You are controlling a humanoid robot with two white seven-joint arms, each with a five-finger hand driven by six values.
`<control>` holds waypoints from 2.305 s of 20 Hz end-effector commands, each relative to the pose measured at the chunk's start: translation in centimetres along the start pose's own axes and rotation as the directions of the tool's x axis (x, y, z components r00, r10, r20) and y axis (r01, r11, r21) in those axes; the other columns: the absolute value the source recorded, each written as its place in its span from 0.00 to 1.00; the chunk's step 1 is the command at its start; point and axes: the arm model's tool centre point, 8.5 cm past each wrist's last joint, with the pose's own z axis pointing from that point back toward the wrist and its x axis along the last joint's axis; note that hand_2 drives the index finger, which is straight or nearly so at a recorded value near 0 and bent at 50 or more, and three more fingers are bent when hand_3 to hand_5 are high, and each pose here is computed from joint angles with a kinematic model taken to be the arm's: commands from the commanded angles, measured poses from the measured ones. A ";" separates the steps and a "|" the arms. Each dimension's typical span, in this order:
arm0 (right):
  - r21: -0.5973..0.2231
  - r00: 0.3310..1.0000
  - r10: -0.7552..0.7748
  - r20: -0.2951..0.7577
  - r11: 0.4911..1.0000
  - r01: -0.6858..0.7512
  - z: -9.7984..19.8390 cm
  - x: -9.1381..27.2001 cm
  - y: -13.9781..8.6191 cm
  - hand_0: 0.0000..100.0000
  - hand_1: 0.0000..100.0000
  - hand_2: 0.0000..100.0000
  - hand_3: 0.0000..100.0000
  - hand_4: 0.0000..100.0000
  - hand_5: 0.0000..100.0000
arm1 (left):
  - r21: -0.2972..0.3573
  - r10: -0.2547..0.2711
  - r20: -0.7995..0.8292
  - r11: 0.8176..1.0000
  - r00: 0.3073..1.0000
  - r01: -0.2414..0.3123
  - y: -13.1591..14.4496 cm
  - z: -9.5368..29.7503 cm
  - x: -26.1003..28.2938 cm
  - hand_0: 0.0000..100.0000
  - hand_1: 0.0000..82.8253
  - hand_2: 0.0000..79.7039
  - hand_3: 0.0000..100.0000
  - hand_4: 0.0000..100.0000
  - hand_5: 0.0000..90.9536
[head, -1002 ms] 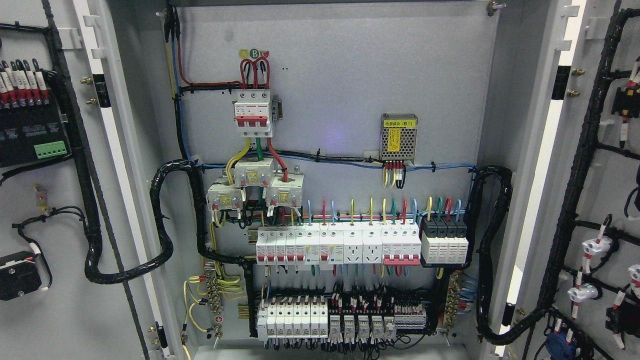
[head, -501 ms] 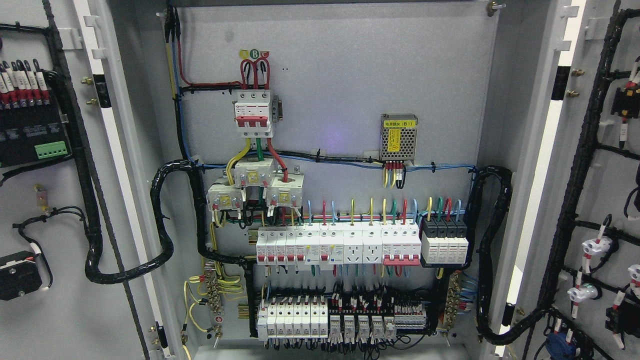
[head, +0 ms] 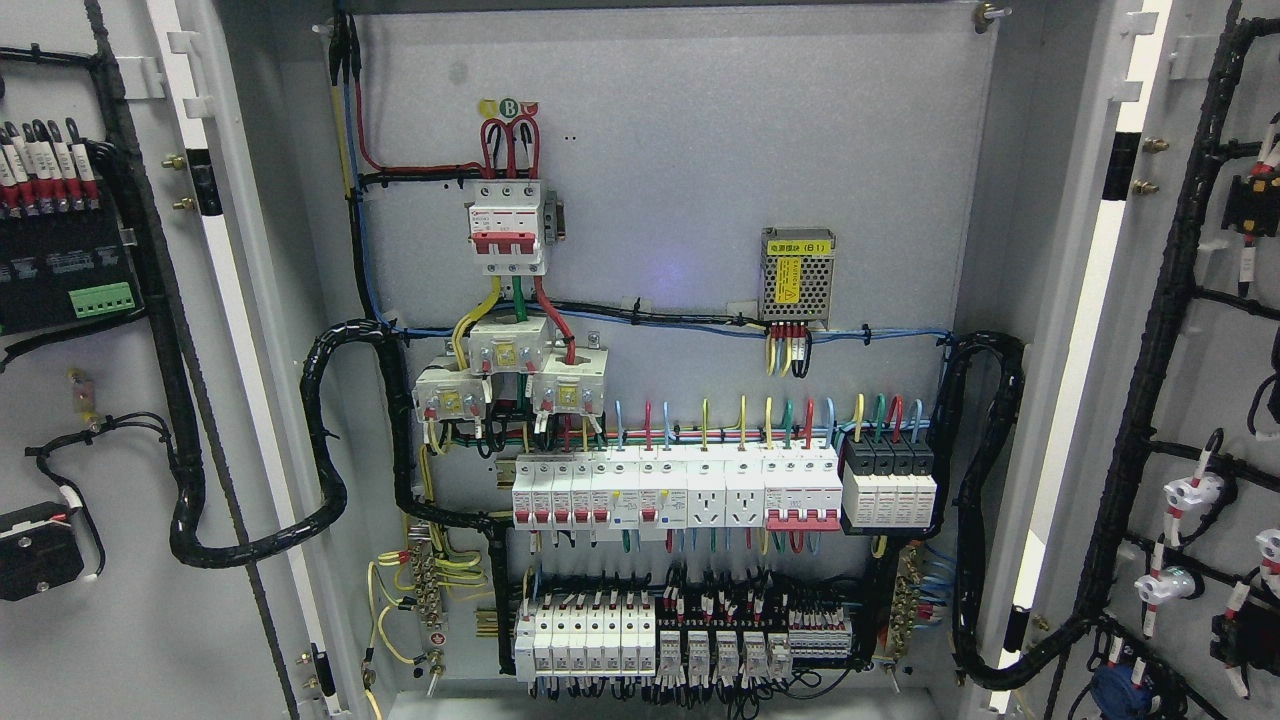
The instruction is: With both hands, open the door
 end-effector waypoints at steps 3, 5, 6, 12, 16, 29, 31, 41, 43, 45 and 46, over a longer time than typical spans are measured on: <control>-0.172 0.934 -0.075 -0.348 0.985 0.015 5.2 -8.0 -0.8 0.00 0.00 0.00 0.00 0.00 0.00 | 0.027 0.051 -0.314 0.999 0.948 -0.045 -2.4 2.3 -8.7 0.00 0.00 0.00 0.00 0.04 0.00; -0.189 0.904 -0.109 -0.414 0.981 0.031 5.0 -8.6 -0.7 0.00 0.00 0.00 0.00 0.00 0.00 | 0.023 0.056 -0.334 0.998 0.941 -0.051 -3.0 2.5 -9.3 0.00 0.00 0.00 0.00 0.04 0.00; -0.193 0.897 -0.113 -0.428 0.981 0.032 5.1 -8.8 -0.7 0.00 0.00 0.00 0.00 0.00 0.00 | 0.024 0.059 -0.344 0.998 0.937 -0.054 -3.2 2.5 -9.4 0.00 0.00 0.00 0.00 0.04 0.00; -0.177 0.822 -0.060 -0.567 0.983 -0.051 5.5 -9.7 -1.2 0.00 0.00 0.00 0.00 0.00 0.00 | 0.080 0.112 -0.434 0.993 0.894 -0.086 -4.1 2.8 -10.9 0.00 0.00 0.00 0.00 0.04 0.00; -0.143 0.777 0.021 -0.629 0.979 -0.142 5.7 -10.2 -1.3 0.00 0.00 0.00 0.00 0.00 0.00 | 0.120 0.157 -0.467 0.986 0.870 -0.113 -4.5 2.6 -11.2 0.00 0.00 0.00 0.00 0.04 0.00; -0.126 0.654 0.046 -0.755 0.969 -0.215 4.2 -10.9 -0.3 0.00 0.00 0.00 0.00 0.00 0.00 | 0.143 0.230 -0.726 0.972 0.648 -0.184 -7.9 4.6 -13.9 0.00 0.00 0.00 0.00 0.04 0.00; -0.136 0.620 0.033 -0.784 0.965 -0.224 3.9 -11.3 0.7 0.00 0.00 0.00 0.00 0.00 0.00 | 0.124 0.207 -0.746 0.977 0.633 -0.174 -8.0 4.8 -14.0 0.00 0.00 0.00 0.00 0.04 0.00; -0.158 0.589 0.013 -0.808 0.958 -0.238 1.8 -10.6 0.9 0.00 0.00 0.00 0.00 0.00 0.00 | 0.075 0.155 -0.757 0.986 0.635 -0.152 -8.4 4.6 -14.0 0.00 0.00 0.00 0.00 0.04 0.00; -0.154 0.582 0.008 -0.813 0.961 -0.229 1.6 -10.8 1.6 0.00 0.00 0.00 0.00 0.00 0.00 | 0.067 0.148 -0.753 0.987 0.641 -0.149 -8.4 4.4 -13.8 0.00 0.00 0.00 0.00 0.04 0.00; -0.155 0.578 0.005 -0.816 0.961 -0.227 1.5 -10.7 1.6 0.00 0.00 0.00 0.00 0.00 0.00 | 0.062 0.143 -0.751 0.987 0.644 -0.147 -8.5 4.3 -13.8 0.00 0.00 0.00 0.00 0.04 0.00; -0.154 0.580 0.006 -0.815 0.962 -0.226 1.3 -10.7 1.7 0.00 0.00 0.00 0.00 0.00 0.00 | 0.063 0.145 -0.751 0.987 0.644 -0.148 -8.5 4.3 -13.8 0.00 0.00 0.00 0.00 0.04 0.00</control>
